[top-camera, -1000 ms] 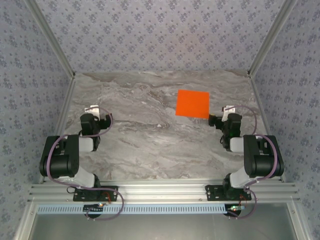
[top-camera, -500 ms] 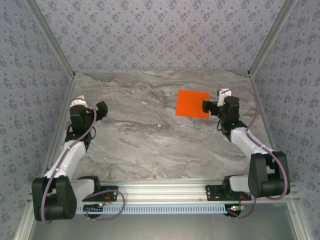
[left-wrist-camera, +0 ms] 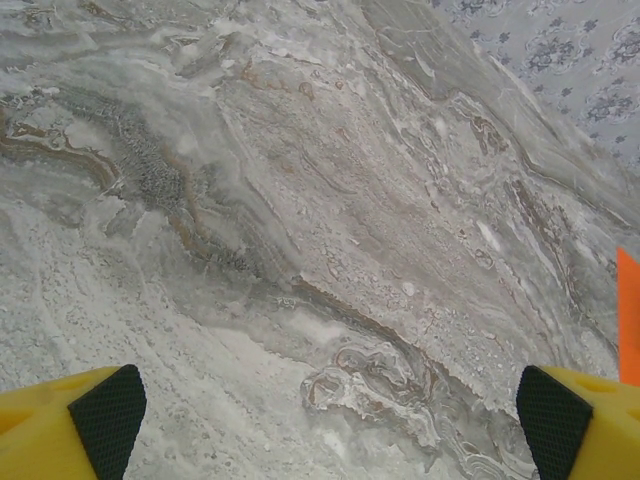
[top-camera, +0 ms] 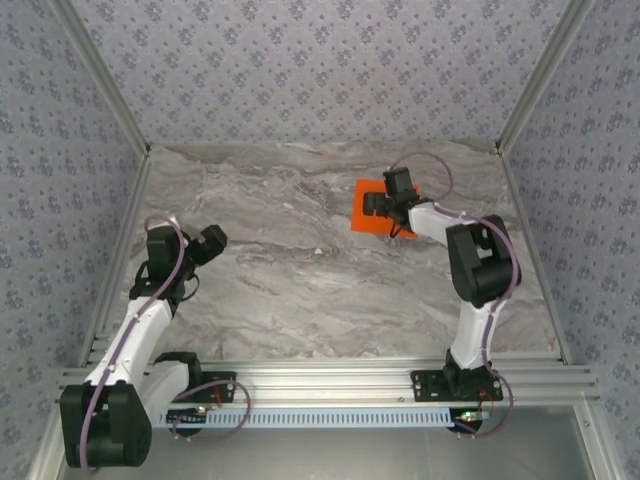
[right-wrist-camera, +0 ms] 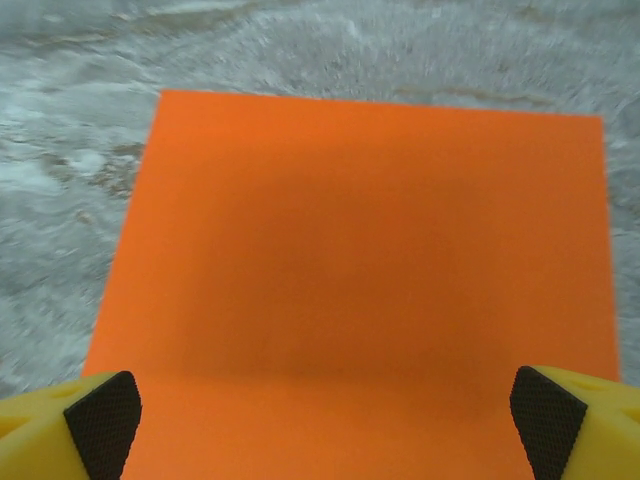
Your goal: Fold a paper plane with a square sheet of paper (fold left side to right side)
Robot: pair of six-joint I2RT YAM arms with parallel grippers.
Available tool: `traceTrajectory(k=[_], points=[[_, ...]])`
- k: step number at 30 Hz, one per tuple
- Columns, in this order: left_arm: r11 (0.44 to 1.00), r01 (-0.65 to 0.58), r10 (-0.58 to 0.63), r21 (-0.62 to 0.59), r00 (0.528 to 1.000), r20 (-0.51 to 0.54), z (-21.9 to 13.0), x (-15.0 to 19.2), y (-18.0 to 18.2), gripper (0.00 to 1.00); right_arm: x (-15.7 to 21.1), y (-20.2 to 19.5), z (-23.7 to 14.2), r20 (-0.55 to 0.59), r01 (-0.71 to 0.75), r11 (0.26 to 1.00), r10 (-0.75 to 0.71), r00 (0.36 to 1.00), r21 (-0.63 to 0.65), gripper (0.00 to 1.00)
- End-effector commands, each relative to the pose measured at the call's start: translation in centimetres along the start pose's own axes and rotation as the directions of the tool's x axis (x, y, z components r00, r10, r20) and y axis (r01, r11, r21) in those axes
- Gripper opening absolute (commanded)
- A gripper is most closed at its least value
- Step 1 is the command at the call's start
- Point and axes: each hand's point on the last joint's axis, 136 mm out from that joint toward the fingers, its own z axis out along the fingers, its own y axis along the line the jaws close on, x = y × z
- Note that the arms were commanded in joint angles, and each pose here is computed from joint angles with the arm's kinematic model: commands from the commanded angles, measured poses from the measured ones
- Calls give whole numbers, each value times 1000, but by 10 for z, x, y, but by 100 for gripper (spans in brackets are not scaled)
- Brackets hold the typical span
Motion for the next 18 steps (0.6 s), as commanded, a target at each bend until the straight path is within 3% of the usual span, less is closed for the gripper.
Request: traceTrajectory(k=[1, 11, 18], points=[[1000, 16, -16, 25, 1000, 1, -6, -3, -8, 98, 17, -2, 9, -129, -33, 995, 45, 991, 91, 100], [999, 23, -23, 22, 1000, 3, -10, -6, -9, 98, 87, 14, 9, -348, -1, 999, 20, 937, 55, 100], [999, 33, -33, 17, 999, 1, -9, -5, -8, 98, 133, 37, -15, -383, 36, 999, -26, 924, 18, 100]])
